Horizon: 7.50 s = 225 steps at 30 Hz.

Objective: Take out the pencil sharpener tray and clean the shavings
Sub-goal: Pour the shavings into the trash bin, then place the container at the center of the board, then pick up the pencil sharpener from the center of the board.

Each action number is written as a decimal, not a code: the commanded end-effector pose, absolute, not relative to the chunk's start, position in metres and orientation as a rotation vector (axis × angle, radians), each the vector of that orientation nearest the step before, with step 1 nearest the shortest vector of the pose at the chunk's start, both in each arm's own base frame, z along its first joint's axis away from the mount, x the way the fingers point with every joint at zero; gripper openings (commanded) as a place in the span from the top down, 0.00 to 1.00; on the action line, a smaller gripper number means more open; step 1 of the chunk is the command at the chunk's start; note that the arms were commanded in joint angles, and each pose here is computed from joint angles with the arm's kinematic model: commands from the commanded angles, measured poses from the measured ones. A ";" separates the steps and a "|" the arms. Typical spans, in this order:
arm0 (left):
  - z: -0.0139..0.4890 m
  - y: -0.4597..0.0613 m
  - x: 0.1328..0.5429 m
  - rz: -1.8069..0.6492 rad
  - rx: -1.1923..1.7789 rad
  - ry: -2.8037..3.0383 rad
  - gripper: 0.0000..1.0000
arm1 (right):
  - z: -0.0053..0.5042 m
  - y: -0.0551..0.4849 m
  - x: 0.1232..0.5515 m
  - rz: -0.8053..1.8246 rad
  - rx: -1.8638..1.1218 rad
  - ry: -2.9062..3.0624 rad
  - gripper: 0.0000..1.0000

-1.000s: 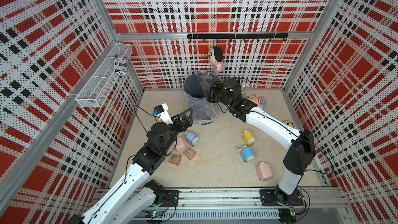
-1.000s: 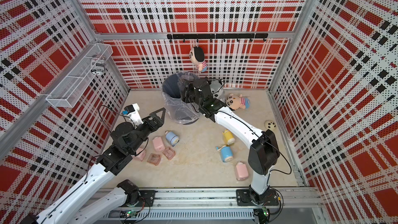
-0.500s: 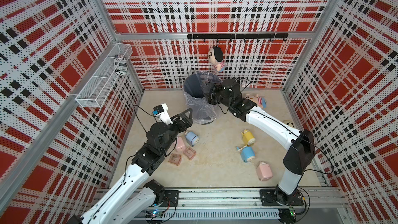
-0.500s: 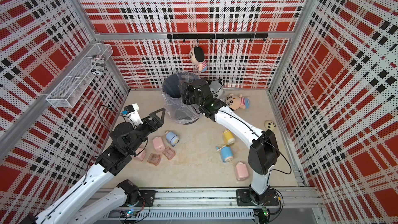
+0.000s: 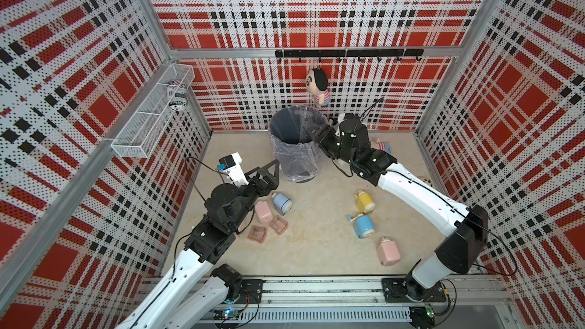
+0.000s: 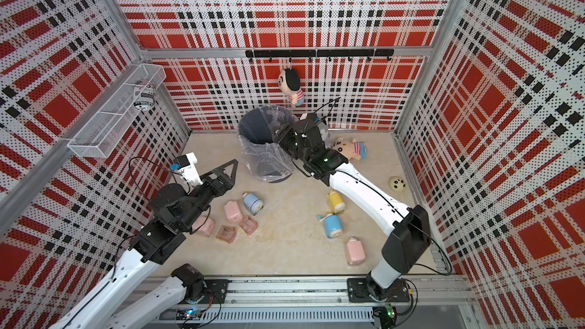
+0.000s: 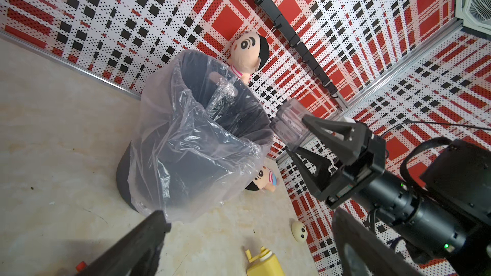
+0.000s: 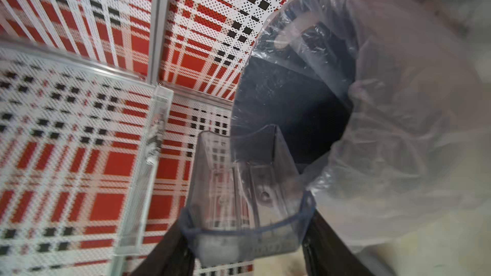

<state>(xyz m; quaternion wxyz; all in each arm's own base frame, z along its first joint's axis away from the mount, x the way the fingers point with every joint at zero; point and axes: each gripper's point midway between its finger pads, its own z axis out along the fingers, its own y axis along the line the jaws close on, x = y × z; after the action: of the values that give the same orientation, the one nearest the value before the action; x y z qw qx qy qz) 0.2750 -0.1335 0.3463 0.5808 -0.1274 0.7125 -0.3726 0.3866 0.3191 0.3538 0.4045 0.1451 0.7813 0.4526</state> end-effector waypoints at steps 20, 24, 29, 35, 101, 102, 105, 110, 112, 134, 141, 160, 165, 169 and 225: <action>0.255 -0.163 0.282 -0.919 -0.247 1.867 0.02 | 0.280 0.291 0.259 0.856 -0.474 1.689 0.50; 0.237 -0.168 0.278 -0.891 -0.245 1.897 0.02 | 0.245 0.303 0.243 0.817 -0.555 1.716 0.50; 0.221 -0.180 0.273 -0.876 -0.222 1.926 0.02 | 0.201 0.322 0.229 0.712 -0.644 1.778 0.50; 0.209 -0.174 0.271 -0.814 -0.241 1.922 0.02 | 0.155 0.346 0.217 0.608 -0.723 1.827 0.49; 0.206 -0.141 0.282 -0.801 -0.347 1.915 0.02 | 0.070 0.376 0.232 0.510 -0.710 1.957 0.00; 0.210 -0.143 0.281 -0.795 -0.346 1.911 0.02 | 0.081 0.374 0.232 0.517 -0.698 1.946 0.00; 0.227 -0.151 0.277 -0.798 -0.337 1.889 0.02 | 0.113 0.362 0.235 0.505 -0.626 1.934 0.00; 0.257 -0.169 0.268 -0.827 -0.315 1.848 0.02 | 0.160 0.321 0.254 0.374 -0.429 1.999 0.00; 0.265 -0.174 0.264 -0.840 -0.310 1.834 0.02 | 0.178 0.305 0.255 0.373 -0.382 1.997 0.00; 0.252 -0.196 0.259 -1.094 -0.388 1.777 0.02 | 0.205 0.160 0.283 0.441 0.103 2.075 0.00; 0.233 -0.236 0.260 -1.055 -0.384 1.917 0.02 | 0.200 0.117 0.294 0.332 0.264 2.121 0.00; 0.186 -0.407 0.202 -0.860 -0.449 2.369 0.02 | 0.215 0.016 0.305 0.278 0.616 1.993 0.00; 0.149 -0.439 0.195 -0.701 -0.462 2.549 0.01 | 0.214 0.008 0.307 0.339 0.632 1.981 0.00; 0.133 -0.451 0.197 -0.524 -0.472 2.627 0.01 | 0.212 0.003 0.308 0.369 0.646 1.971 0.00; 0.067 -0.452 0.214 -0.166 -0.488 2.796 0.49 | 0.189 0.009 0.310 0.469 0.519 1.996 0.00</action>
<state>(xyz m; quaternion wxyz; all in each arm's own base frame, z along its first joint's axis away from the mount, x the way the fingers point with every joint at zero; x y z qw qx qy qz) 0.2152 -0.4657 0.0542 0.1377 -0.1693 0.9735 -0.0686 0.3092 0.0059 0.1884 0.4809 0.2423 0.8210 0.1897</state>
